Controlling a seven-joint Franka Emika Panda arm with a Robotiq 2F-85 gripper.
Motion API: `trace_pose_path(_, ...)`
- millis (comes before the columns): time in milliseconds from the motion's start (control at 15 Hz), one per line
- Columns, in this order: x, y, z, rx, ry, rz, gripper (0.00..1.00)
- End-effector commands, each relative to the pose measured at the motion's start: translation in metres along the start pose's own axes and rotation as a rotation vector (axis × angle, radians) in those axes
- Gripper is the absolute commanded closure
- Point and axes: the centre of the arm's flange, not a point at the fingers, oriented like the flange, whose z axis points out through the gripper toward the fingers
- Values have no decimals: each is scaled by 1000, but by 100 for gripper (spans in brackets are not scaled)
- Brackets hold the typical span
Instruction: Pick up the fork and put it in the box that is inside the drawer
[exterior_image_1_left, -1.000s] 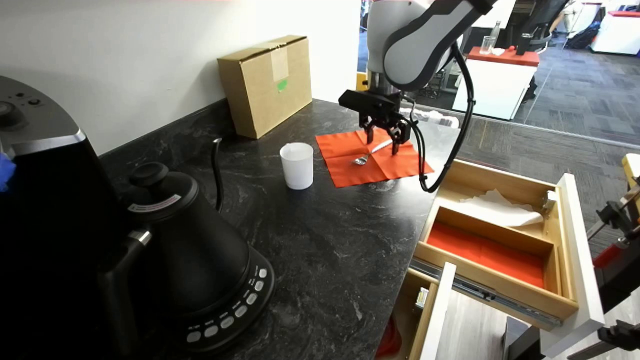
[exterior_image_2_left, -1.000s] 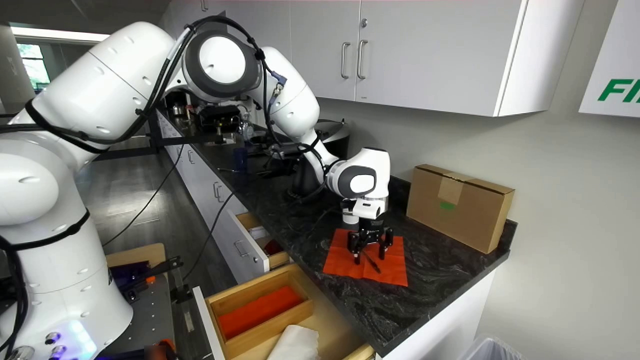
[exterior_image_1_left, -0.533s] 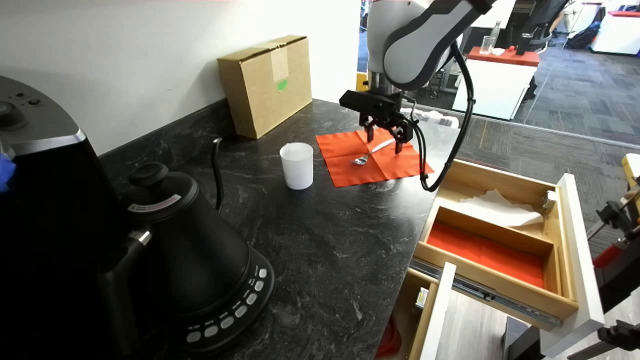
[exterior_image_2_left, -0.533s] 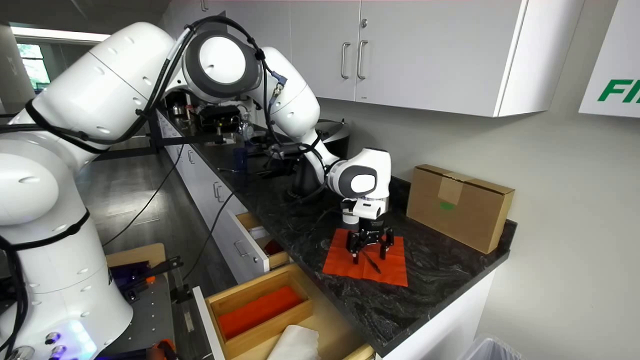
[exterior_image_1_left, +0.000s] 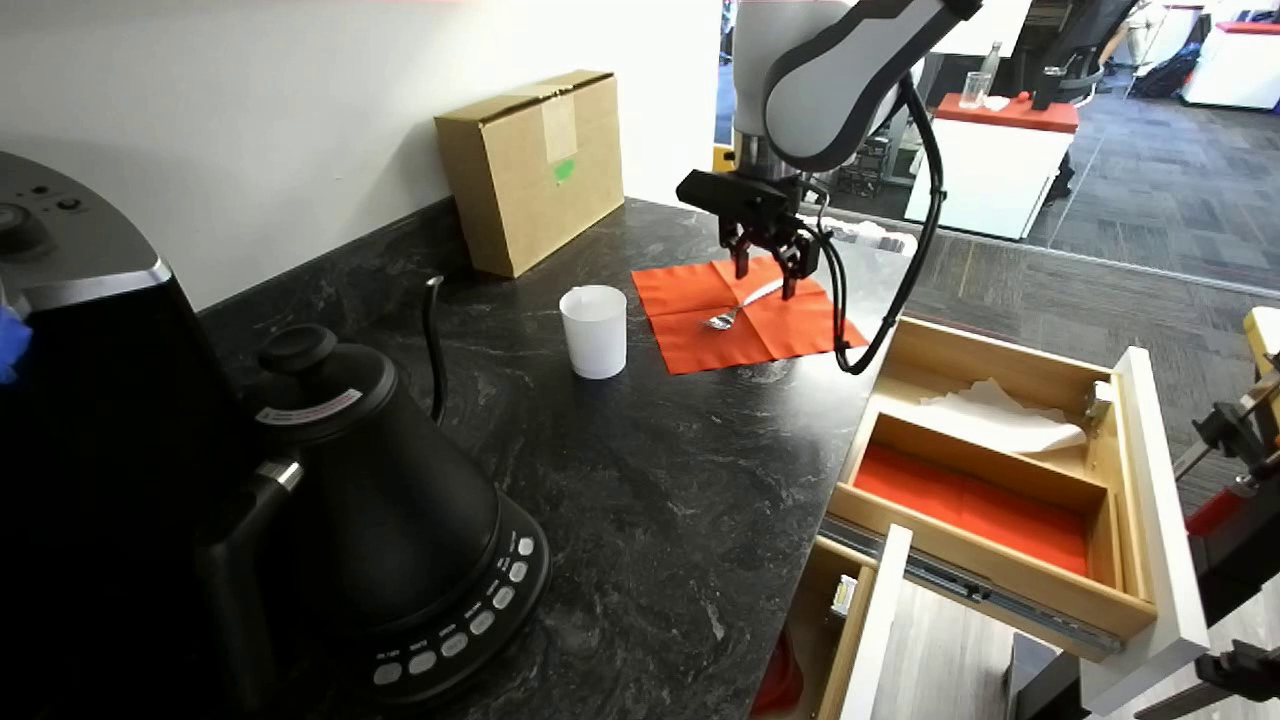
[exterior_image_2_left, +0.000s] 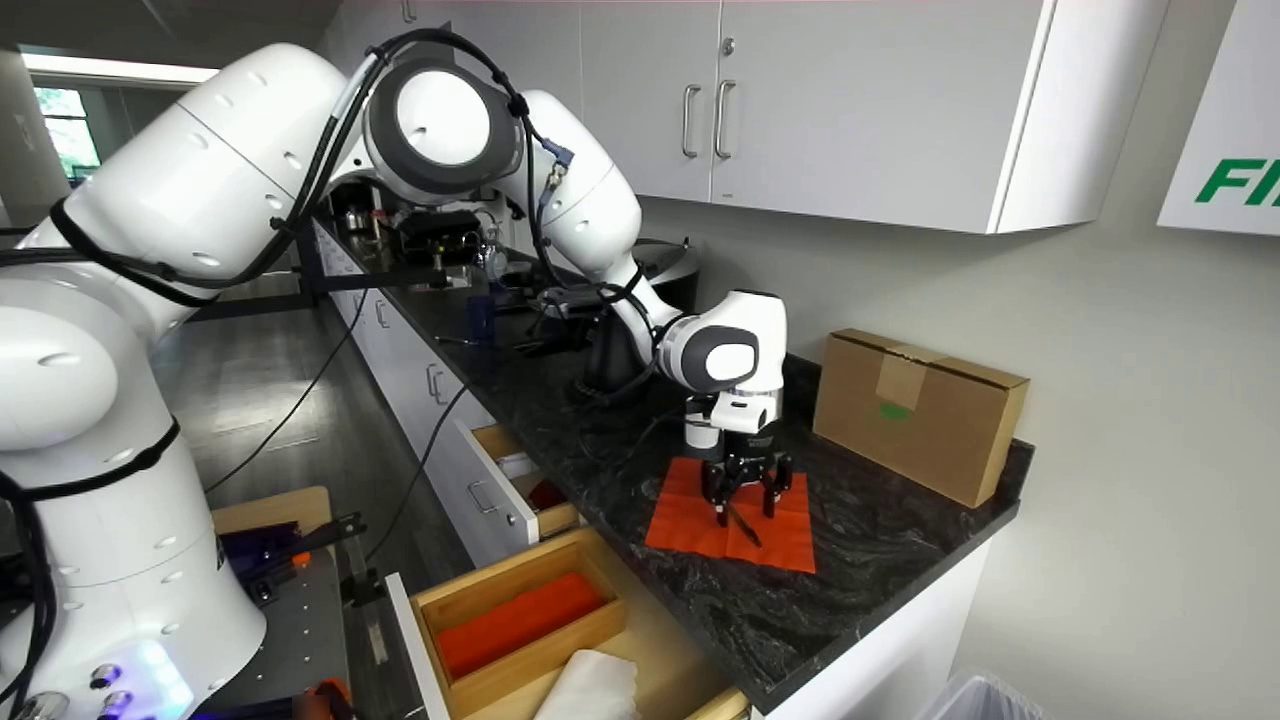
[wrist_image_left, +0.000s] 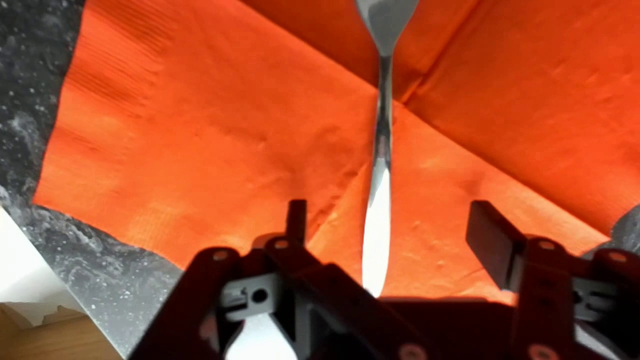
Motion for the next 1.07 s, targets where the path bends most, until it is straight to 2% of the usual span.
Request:
trace_pose_path(0, 2, 2, -12, -10, -1, 24, 47)
trace_pose_path(533, 2, 2, -11, -16, -4, 23, 99)
trace_pose_path(867, 3, 2, -12, -15, -7, 24, 97)
trace_pose_path(1000, 2, 8, -30, -1, -6, 34, 97)
